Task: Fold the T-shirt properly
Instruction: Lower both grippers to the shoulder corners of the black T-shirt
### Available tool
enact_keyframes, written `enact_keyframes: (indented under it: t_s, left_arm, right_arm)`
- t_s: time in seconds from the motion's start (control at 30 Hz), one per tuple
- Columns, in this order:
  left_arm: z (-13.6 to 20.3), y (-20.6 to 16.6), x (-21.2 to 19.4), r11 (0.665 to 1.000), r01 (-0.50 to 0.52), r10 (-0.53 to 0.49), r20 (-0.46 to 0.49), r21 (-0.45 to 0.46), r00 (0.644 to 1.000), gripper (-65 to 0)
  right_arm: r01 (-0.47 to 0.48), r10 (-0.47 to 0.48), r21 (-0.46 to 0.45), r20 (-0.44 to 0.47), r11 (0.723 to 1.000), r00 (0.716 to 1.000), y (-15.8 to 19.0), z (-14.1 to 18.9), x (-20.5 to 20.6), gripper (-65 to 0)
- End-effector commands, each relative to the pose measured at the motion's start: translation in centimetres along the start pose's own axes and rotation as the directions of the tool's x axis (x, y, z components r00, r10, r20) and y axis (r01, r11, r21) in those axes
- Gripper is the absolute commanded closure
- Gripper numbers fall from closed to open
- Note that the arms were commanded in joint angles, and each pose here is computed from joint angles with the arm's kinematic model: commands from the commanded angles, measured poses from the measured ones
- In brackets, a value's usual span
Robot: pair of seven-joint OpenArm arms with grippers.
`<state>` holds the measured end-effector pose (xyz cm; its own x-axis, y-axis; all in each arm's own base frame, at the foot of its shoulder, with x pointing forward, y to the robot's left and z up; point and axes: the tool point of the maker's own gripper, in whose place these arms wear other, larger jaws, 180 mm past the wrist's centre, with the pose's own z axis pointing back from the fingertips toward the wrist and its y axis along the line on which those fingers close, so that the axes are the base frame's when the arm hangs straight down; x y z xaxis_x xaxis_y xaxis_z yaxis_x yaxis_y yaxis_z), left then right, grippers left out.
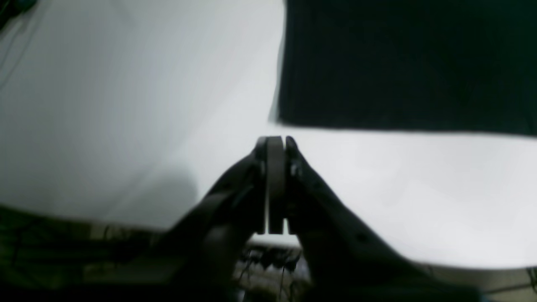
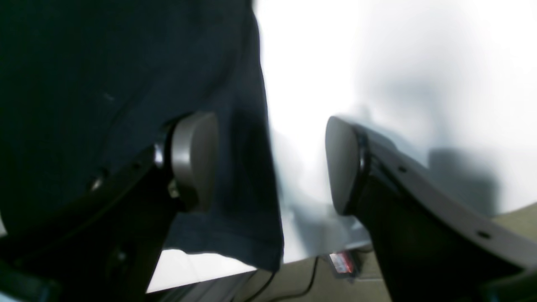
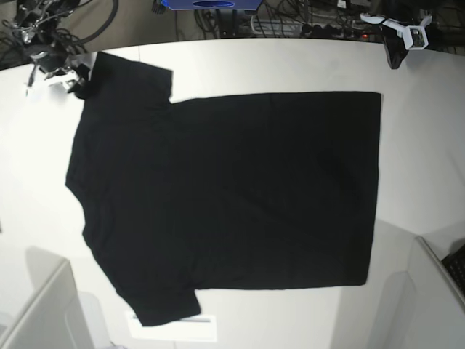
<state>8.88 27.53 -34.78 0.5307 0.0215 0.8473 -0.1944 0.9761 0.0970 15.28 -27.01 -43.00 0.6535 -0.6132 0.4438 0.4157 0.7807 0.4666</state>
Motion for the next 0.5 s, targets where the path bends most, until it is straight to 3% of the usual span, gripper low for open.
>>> enact_keyframes:
  t_s: [0.0, 0.1, 0.17, 0.37, 0.47]
  left_arm:
    - [0.4, 0.4, 0.1, 1.000, 0.010, -0.010, 0.006, 0.006, 1.000, -7.2]
    - [0.1, 0.7, -0.3, 1.000, -0.006, 0.006, 0.000, 0.016, 1.000, -22.7]
    - [-0.2, 1.0, -0.5, 0.997, -0.074, 0.074, 0.000, 0.028, 0.997, -28.8]
    - [-1.8, 1.6, -2.1, 0.945, -0.325, 0.328, -0.109, 0.044, 0.938, -30.6]
    - [-2.6, 0.4, -2.1, 0.919, -0.395, 0.391, -0.145, -0.003, 0.909, -30.6]
  right_arm:
    - [-0.016, 0.016, 0.001, 0.007, 1.000, 1.000, -0.1, 0.2, 0.5, -37.1]
    - [-0.029, 0.029, 0.016, -0.007, 0.999, 1.000, 0.0, 0.0, 0.1, -37.1]
    - [-0.042, 0.042, 0.027, -0.016, 0.999, 0.999, 0.4, -0.2, -0.1, -37.1]
    - [-0.079, 0.085, 0.074, -0.078, 0.994, 0.993, 2.0, -1.1, -2.0, -36.9]
    - [-0.078, 0.085, 0.080, -0.085, 0.994, 0.993, 2.3, -1.3, -2.3, -36.9]
